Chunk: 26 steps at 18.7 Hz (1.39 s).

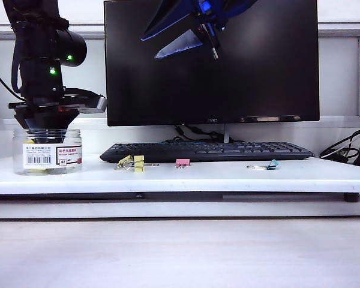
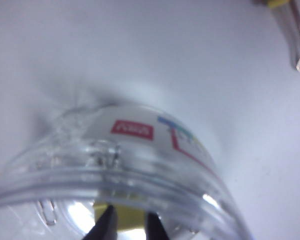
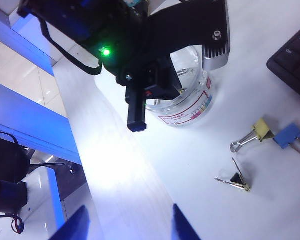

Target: Take the clips out of the round transparent plastic box and place them on the table.

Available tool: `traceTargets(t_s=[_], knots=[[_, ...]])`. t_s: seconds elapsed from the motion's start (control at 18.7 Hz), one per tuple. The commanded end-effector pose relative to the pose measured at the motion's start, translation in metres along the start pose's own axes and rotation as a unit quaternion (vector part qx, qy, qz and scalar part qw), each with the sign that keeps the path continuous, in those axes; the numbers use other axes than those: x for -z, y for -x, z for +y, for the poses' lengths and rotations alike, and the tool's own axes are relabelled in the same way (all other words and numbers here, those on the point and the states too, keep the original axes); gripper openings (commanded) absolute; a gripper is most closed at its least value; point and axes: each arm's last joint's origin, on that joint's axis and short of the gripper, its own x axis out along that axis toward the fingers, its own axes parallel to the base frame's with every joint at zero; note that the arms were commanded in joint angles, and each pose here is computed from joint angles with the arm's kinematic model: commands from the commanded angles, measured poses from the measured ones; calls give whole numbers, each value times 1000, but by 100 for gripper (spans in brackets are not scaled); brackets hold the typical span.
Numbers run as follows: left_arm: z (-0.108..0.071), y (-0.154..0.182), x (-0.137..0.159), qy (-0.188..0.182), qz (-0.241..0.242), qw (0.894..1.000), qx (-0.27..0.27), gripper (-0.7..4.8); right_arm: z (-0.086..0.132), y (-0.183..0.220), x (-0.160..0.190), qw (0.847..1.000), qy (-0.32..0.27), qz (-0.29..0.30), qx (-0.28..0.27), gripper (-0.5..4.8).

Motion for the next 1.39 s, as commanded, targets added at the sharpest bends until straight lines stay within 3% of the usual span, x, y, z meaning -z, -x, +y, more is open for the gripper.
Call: traceTargets(t_s=[0.05,0.38,0.54,0.59,0.91,1.39], knots=[[0,-4,-3,0,-6,1000,-1,86,3,2,-3,1000,12,-6,-3,212],[-6,-33,-9,-5,30,999,11,88,3,2,-3,1000,19,-7,-2,212],[-6,-35,-13,6,20,1000,-5,48,3,2,-3,1000,19,-6,-2,212],[-6,-35,-13,10,17,1000,-7,10,3,2,-3,1000,19,-6,-2,212],[-5,-33,-13,17,23,999,-25,-5,3,2,-2,1000,18,-6,-2,212],[-12,45,-3,20,-83,995,-54,-5,2,2,-2,1000,18,-5,-2,212]])
